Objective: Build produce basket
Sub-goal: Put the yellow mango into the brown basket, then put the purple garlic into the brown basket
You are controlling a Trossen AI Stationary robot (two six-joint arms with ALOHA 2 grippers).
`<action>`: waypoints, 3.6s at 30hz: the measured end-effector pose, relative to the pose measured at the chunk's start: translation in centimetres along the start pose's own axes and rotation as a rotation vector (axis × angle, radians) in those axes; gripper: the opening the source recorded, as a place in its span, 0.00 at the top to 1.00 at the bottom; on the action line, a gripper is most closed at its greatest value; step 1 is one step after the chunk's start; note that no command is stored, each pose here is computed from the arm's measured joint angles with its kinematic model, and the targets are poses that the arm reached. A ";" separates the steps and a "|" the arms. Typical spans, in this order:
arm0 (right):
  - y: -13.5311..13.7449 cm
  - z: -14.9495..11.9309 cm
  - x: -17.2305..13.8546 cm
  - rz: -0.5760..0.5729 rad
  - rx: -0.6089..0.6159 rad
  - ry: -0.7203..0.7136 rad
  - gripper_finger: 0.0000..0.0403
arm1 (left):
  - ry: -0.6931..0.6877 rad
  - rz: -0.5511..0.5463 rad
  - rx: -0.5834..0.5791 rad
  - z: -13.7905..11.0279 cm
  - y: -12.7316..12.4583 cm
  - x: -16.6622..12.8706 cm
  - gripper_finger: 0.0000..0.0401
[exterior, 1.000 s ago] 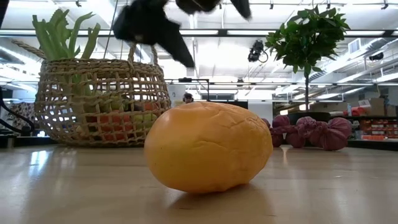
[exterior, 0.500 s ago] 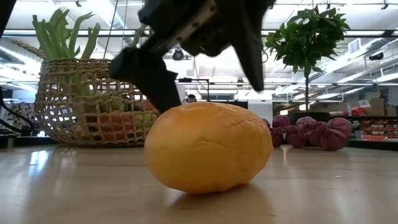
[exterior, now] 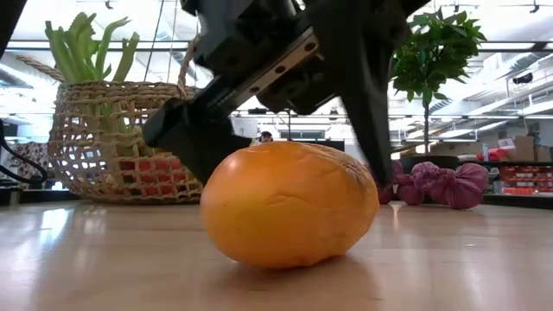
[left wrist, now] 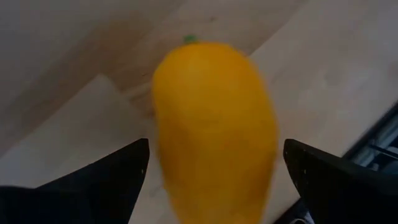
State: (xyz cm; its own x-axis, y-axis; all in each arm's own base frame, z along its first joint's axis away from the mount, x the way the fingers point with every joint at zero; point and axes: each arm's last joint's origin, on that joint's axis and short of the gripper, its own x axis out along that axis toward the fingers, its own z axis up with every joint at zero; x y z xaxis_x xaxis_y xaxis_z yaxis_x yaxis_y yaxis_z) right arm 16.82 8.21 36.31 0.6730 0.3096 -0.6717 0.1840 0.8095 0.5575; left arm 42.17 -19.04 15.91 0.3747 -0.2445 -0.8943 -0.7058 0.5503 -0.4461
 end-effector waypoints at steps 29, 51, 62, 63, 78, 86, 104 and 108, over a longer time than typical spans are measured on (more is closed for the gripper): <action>-0.2 -0.1 0.0 -0.028 -0.008 0.000 0.33 | 0.075 -0.110 0.012 1.7 -0.7 -3.2 0.42; -1.0 0.8 -0.1 -0.153 0.039 -0.143 0.33 | -0.569 -0.320 0.273 5.4 2.3 -28.3 0.43; -2.2 2.1 -0.2 -0.214 0.097 -0.217 0.33 | -0.893 -0.283 0.372 4.8 5.9 -36.5 0.42; -2.3 2.2 -0.2 -0.219 0.102 -0.221 0.33 | -0.911 -0.246 0.372 4.8 6.4 -36.9 0.42; -3.3 3.3 -0.3 -0.253 0.166 -0.268 0.33 | -0.937 0.211 0.217 6.0 13.8 -39.7 0.42; -3.3 3.3 -0.3 -0.241 0.169 -0.261 0.33 | -0.805 0.510 0.074 6.2 17.9 -39.6 0.42; -5.1 4.6 -0.9 -0.379 0.244 -0.383 0.33 | -0.555 0.507 0.036 8.7 18.4 -37.1 0.11; -6.1 5.4 -0.4 -0.484 0.249 -0.420 0.32 | -0.601 0.320 0.029 8.4 17.7 -38.1 0.11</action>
State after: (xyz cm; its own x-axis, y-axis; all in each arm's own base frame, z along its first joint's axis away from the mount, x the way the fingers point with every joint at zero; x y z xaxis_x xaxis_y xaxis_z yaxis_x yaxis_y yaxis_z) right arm 19.28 0.41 35.83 0.6850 -0.3187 -0.6551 0.6593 0.6539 0.3713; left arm 20.45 6.78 42.40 0.4252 0.4154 -0.8041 -0.8242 0.5449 -0.1544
